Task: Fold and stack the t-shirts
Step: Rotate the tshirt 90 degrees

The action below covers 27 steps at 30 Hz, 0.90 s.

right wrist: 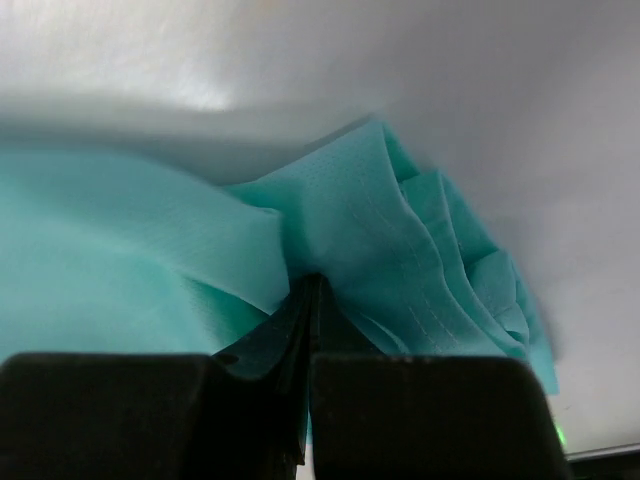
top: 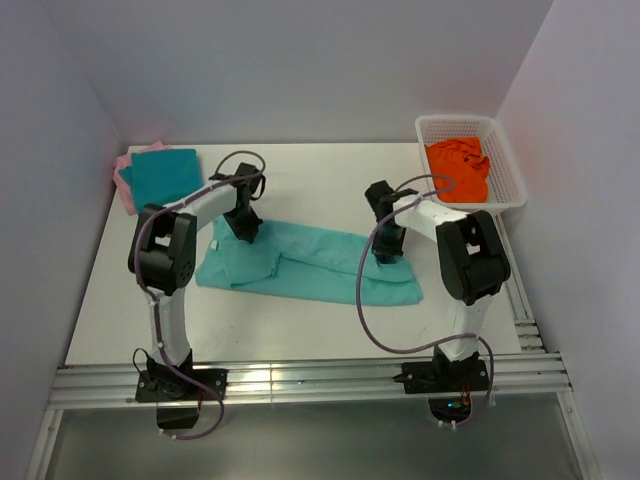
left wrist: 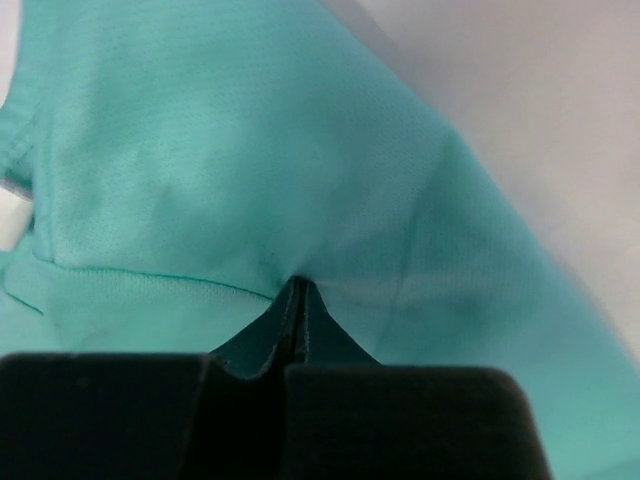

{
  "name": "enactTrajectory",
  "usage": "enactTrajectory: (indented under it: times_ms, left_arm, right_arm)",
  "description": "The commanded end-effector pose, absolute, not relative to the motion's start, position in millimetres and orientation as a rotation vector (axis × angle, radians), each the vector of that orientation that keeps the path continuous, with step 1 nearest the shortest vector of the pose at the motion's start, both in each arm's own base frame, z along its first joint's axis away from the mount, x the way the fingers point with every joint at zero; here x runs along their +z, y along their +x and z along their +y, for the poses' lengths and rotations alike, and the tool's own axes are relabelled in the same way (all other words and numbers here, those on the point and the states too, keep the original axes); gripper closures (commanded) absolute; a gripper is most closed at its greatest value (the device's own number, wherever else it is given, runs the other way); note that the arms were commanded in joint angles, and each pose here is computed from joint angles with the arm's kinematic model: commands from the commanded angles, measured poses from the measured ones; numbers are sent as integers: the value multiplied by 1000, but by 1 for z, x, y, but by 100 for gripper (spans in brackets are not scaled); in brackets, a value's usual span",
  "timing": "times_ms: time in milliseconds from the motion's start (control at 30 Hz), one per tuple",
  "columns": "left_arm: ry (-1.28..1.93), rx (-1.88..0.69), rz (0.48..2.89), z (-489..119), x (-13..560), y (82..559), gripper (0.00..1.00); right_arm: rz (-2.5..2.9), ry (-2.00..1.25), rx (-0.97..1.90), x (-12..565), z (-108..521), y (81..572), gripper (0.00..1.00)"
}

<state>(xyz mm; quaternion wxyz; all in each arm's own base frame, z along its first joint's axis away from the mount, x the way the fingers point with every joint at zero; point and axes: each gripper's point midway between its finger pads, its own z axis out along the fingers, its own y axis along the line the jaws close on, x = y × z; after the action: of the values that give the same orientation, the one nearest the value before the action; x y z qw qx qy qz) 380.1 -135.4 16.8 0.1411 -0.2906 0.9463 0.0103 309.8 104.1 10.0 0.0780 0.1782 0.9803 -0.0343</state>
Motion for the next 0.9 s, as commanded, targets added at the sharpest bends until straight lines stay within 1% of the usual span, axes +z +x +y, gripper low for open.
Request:
enactTrajectory:
  times_ms: [0, 33, 100, 133, 200, 233, 267, 300, 333, 367, 400, 467, 533, 567, 633, 667, 700, 733, 767, 800, 833, 867]
  left_arm:
    - [-755, 108, 2723, -131, -11, 418, 100]
    - [-706, 89, 2704, -139, -9, 447, 100]
    - [-657, 110, 2718, -143, -7, 466, 100]
    - [-616, 76, 2697, -152, -4, 492, 100]
    - [-577, 45, 2700, -163, -2, 507, 100]
    - [-533, -20, 2671, -176, 4, 527, 100]
    - [-482, -132, 2667, -196, 8, 536, 100]
    - [-431, -231, 2650, -212, 15, 544, 100]
    - [-339, -318, 2625, -225, 26, 552, 100]
    - [-274, -412, 2591, -242, 37, 556, 100]
    - [-178, -593, 2528, -267, 57, 562, 99]
    - [-63, -695, 2443, -288, 95, 559, 96]
    - [7, -786, 2346, -305, 137, 560, 87]
    - [21, -812, 2323, -310, 150, 558, 81]
    - [11, -826, 2252, -308, 188, 558, 61]
    - [4, -823, 2229, -306, 202, 558, 52]
    - [2, -818, 2209, -303, 213, 557, 32]
    - [-7, -796, 2163, -297, 237, 555, 22]
    - [-17, -773, 2155, -292, 247, 553, 19]
    - [-23, -756, 2139, -287, 258, 551, 19]
    - [-45, -714, 2103, -275, 280, 546, 11]
    - [-67, -672, 2115, -266, 285, 540, 11]
  right_arm:
    - [3085, 436, -110, -20, 135, 250, 100]
    - [3119, 457, -100, -25, 142, 234, 100]
    - [3143, 394, -39, -26, 164, 214, 100]
    - [3160, 401, -24, -28, 172, 203, 100]
    - [3218, 232, 60, -29, 209, 179, 100]
    - [3219, 123, 136, -24, 232, 178, 100]
    - [3237, -58, 224, -24, 264, 159, 100]
    - [3227, -166, 250, -22, 279, 153, 100]
    - [3171, -308, 319, -11, 306, 158, 100]
    - [3168, -402, 304, -11, 315, 151, 100]
    - [3123, -509, 294, -6, 328, 144, 100]
    - [3045, -581, 355, 13, 348, 148, 100]
    - [2987, -552, 333, 27, 352, 160, 100]
    - [2981, -541, 289, 35, 346, 163, 90]
    - [2925, -503, 234, 51, 345, 177, 79]
    - [2925, -488, 157, 56, 335, 179, 52]
    - [2898, -471, 135, 66, 332, 184, 40]
    - [2857, -443, 113, 76, 331, 192, 32]
    - [2839, -424, 85, 88, 323, 193, 30]
    - [2819, -405, 64, 96, 319, 196, 28]
    - [2792, -379, 69, 109, 319, 200, 18]
    - [2759, -362, 50, 123, 311, 203, 17]
